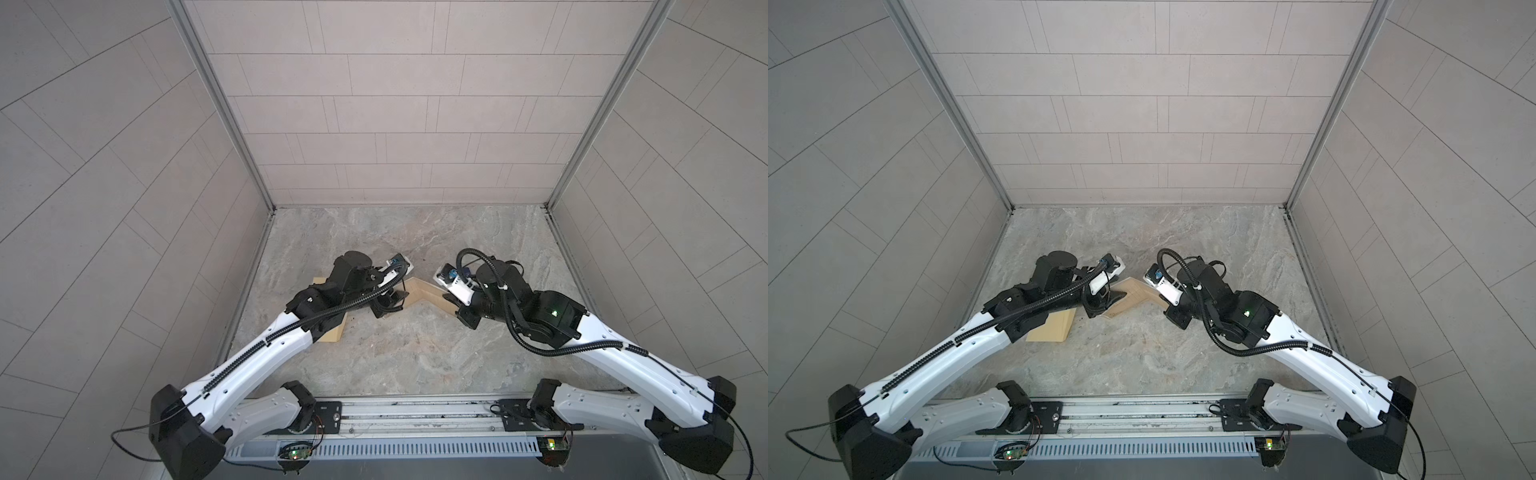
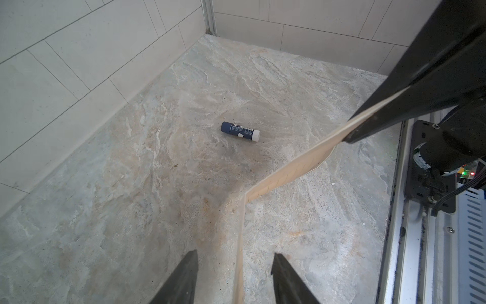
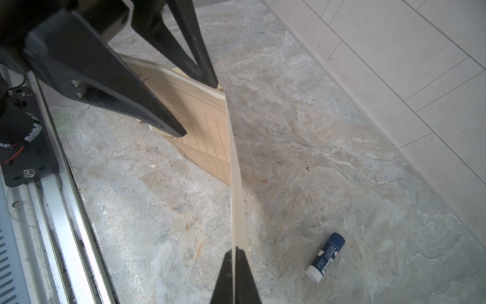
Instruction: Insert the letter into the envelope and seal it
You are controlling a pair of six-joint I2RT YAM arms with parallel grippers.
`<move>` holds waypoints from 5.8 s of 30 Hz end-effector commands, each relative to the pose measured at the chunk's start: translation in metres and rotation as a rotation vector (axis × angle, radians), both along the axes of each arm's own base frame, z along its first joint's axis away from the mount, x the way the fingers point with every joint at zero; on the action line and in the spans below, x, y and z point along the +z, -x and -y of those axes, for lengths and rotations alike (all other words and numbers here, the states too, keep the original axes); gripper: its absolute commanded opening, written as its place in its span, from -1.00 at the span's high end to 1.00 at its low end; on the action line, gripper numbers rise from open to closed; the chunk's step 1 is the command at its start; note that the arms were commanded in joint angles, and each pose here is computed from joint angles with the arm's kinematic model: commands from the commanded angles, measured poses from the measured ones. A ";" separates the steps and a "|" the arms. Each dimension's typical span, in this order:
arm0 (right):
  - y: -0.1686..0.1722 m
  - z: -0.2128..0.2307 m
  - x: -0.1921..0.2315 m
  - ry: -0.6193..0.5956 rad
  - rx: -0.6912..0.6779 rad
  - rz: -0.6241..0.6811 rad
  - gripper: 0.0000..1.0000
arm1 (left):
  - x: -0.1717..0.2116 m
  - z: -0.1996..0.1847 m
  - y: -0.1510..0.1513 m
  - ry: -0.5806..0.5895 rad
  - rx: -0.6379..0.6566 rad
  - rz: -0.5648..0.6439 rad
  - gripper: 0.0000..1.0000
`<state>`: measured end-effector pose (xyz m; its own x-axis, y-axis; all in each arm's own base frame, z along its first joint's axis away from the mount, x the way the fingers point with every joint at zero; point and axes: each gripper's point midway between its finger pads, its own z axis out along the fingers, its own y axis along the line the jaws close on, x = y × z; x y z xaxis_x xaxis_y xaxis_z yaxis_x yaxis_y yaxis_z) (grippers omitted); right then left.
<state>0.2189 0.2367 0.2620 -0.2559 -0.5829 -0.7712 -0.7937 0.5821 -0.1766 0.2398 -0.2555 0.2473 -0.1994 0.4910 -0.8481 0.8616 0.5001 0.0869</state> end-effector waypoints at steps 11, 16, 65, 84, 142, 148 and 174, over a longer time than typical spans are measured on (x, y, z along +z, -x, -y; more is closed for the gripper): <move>-0.006 -0.019 0.019 -0.051 0.017 0.055 1.00 | 0.006 -0.007 -0.005 0.012 0.076 -0.005 1.00; -0.006 -0.020 0.025 -0.069 0.022 0.072 1.00 | 0.017 -0.010 -0.009 0.073 0.133 -0.008 1.00; 0.043 -0.066 0.064 -0.177 0.445 0.068 0.25 | 0.079 0.013 0.086 0.438 -0.382 0.133 1.00; 0.034 -0.063 0.047 -0.103 0.428 0.079 1.00 | 0.060 0.005 0.083 0.331 -0.355 0.175 0.52; 0.051 -0.068 0.012 0.011 0.475 0.146 1.00 | 0.042 0.007 0.092 0.272 -0.464 0.244 1.00; 0.049 -0.059 0.008 0.024 0.436 0.148 0.99 | 0.045 0.006 0.092 0.277 -0.460 0.267 1.00; 0.027 -0.027 -0.026 0.147 0.285 0.134 0.89 | 0.056 -0.004 0.091 0.280 -0.411 0.356 1.00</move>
